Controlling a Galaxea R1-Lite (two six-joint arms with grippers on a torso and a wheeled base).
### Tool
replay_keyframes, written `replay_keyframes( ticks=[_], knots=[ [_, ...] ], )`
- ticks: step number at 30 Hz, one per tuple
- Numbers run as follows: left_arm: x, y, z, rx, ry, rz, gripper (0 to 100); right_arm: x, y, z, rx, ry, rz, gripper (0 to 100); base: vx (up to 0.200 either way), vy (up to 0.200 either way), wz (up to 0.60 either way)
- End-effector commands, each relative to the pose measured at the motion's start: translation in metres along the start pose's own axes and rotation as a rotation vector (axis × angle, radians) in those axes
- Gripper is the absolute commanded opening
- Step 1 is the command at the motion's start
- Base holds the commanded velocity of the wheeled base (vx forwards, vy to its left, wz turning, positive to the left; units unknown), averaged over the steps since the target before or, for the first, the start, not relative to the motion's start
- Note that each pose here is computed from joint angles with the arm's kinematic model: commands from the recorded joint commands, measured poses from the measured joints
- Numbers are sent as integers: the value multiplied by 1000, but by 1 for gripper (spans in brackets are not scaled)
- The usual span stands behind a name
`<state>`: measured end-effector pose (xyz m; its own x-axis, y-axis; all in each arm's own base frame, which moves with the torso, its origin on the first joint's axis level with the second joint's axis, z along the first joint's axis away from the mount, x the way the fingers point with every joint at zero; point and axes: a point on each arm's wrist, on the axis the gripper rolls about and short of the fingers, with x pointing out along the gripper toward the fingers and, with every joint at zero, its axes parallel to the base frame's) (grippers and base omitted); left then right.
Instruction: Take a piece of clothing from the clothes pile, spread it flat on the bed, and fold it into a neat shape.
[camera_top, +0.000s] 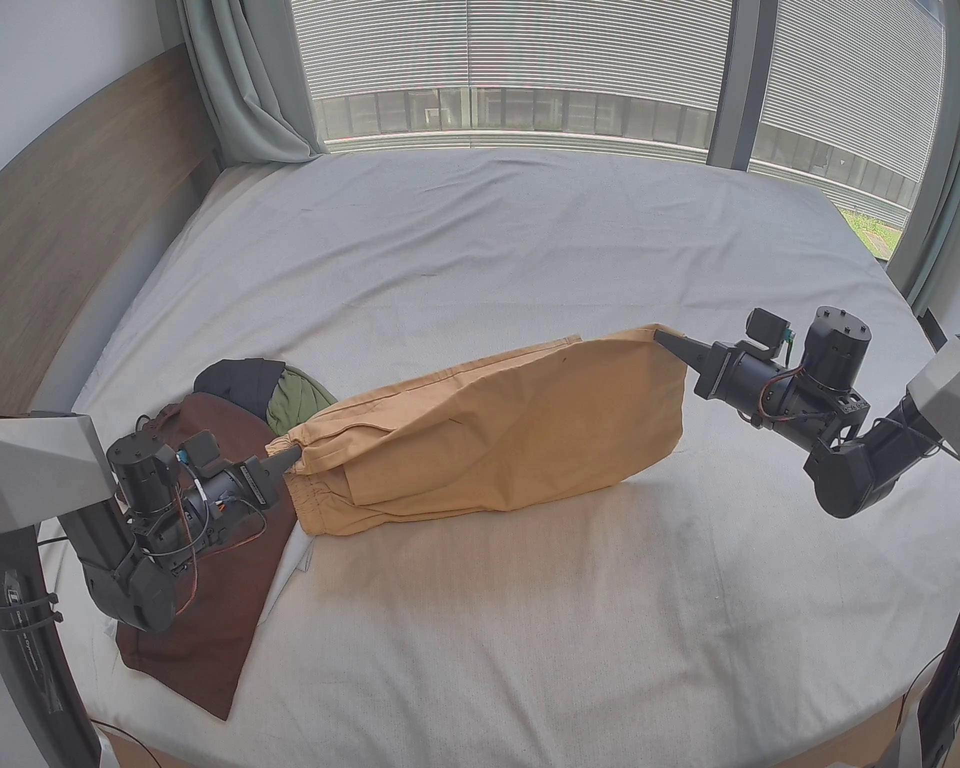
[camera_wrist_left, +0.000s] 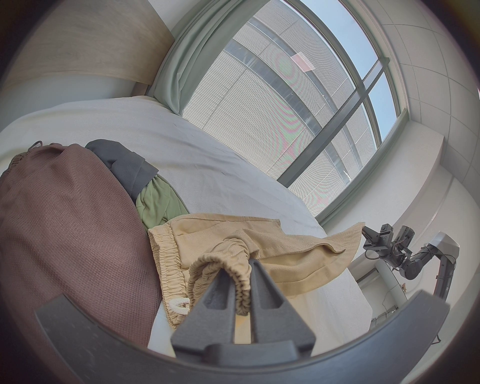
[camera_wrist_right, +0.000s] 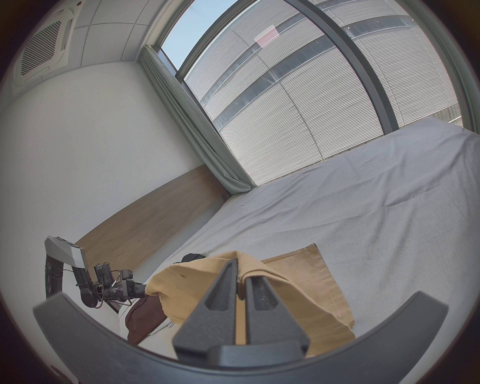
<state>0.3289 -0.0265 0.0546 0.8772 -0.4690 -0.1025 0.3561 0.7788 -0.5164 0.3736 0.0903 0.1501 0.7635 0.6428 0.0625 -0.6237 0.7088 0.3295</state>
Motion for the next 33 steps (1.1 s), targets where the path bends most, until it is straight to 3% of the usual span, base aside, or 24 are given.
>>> replay_keyframes(
  ticks=[1, 19, 33],
  knots=[
    [5, 2, -3, -1, -2, 10, 0, 12, -8, -1, 2, 4, -2, 0, 0, 0, 0],
    [12, 9, -6, -34, -20, 51, 0, 51, -30, 1, 11, 18, -11, 0, 0, 0, 0],
    [29, 24, -16, -45, -36, 104, 0, 77, -52, -18, 9, 15, -10, 0, 0, 0, 0]
  ],
)
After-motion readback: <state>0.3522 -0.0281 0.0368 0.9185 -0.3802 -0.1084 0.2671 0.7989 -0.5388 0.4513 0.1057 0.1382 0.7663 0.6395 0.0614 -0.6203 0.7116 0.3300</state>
